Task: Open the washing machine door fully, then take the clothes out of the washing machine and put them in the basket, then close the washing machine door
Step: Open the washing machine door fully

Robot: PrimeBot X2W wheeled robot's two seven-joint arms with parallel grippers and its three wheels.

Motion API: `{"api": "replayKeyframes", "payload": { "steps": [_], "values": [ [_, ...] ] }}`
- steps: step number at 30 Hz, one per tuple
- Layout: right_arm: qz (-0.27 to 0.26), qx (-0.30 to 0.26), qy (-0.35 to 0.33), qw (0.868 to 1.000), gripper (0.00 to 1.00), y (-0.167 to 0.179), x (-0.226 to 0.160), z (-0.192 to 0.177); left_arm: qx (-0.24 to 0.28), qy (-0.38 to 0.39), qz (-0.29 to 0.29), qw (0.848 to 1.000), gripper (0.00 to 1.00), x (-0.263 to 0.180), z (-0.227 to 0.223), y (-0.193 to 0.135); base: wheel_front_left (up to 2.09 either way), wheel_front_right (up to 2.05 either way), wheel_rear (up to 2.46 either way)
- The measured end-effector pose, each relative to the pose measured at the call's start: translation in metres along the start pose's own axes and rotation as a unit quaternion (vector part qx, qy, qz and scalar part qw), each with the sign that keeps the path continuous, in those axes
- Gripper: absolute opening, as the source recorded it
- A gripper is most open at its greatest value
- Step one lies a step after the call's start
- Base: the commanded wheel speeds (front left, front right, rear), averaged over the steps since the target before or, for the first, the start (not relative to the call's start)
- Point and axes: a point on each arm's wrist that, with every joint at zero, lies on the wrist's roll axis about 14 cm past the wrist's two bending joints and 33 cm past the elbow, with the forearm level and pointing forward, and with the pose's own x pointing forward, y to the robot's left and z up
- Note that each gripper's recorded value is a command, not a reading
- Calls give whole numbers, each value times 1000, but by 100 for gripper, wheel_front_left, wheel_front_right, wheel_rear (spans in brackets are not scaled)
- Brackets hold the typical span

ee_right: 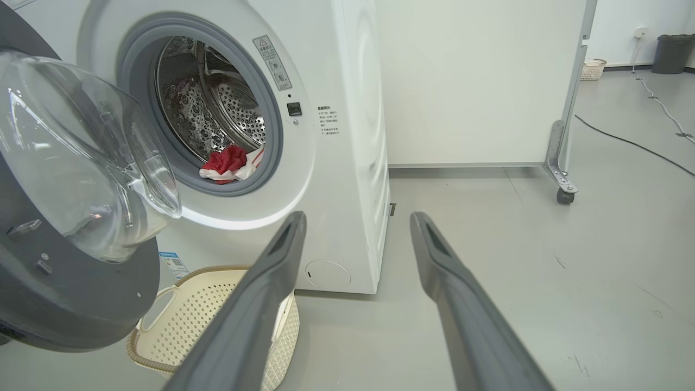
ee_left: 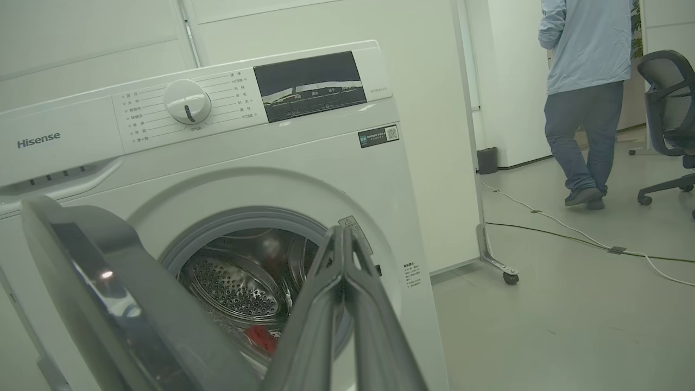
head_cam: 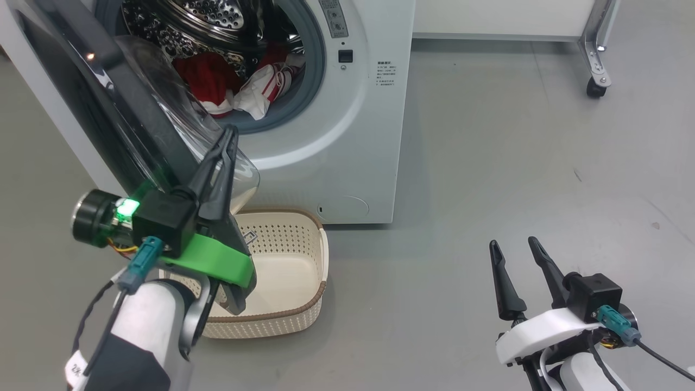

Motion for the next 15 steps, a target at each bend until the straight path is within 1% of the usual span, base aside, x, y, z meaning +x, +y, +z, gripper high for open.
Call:
{"api": "replayKeyframes", "payload": {
  "steps": [2, 3, 8, 15],
  "values": [
    [1, 1, 1, 1000, 100, 0, 0, -1, -2, 11, -2, 1000, 0, -1, -6, -2, 0, 0, 0],
    [4, 2, 2, 1000, 100, 2, 1, -2, -6, 33, -8, 999, 0, -4, -18, -7, 0, 0, 0],
    [5, 3, 6, 1000, 100, 2, 1, -5, -31, 91, -13, 995, 0, -16, -50, -16, 0, 0, 0],
    [-11, 4, 6, 1000, 100, -7, 0, -6, -50, 135, -28, 989, 0, -21, -77, -31, 0, 0, 0]
  ]
}}
